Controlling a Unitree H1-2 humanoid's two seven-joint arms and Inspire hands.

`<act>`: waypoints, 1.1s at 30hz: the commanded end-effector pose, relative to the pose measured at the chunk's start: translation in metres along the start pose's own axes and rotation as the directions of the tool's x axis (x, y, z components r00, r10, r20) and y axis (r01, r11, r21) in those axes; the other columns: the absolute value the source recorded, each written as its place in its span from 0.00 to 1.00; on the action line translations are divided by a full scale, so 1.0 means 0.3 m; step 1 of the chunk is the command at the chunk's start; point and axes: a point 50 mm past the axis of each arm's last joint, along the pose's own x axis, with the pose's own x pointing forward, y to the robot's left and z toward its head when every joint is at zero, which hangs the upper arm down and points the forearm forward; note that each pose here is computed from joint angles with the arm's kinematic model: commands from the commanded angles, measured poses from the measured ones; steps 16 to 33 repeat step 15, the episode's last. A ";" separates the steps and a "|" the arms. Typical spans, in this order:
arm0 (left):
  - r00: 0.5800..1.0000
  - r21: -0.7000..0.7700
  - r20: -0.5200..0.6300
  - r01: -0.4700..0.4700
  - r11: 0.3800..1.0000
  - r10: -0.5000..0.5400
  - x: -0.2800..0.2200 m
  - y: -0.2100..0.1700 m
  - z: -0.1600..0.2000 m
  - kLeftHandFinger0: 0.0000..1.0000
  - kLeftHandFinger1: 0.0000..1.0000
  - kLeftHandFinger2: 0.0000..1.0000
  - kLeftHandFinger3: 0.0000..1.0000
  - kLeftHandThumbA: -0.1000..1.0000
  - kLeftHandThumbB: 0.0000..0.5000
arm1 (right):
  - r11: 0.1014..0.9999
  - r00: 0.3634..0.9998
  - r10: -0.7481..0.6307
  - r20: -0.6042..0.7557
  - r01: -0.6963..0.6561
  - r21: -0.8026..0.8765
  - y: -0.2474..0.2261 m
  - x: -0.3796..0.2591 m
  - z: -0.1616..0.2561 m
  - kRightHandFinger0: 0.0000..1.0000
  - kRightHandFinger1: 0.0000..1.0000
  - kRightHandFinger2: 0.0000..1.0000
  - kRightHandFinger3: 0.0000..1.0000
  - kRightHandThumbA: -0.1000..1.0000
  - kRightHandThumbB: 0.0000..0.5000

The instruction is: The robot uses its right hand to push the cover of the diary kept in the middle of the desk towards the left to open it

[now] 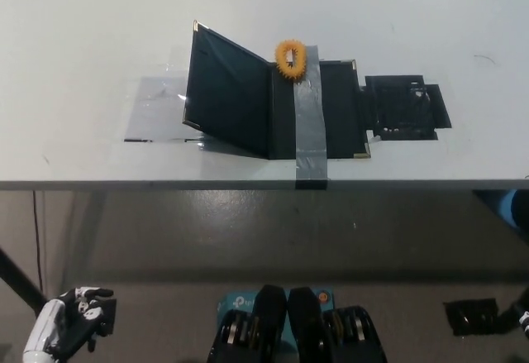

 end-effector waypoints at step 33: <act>0.990 -0.077 0.132 -0.042 0.996 0.051 0.017 0.047 0.089 0.17 0.23 0.29 0.51 0.33 0.81 | 0.969 0.978 0.039 0.204 0.013 -0.247 0.045 0.062 0.086 0.49 0.63 0.71 0.69 0.87 0.40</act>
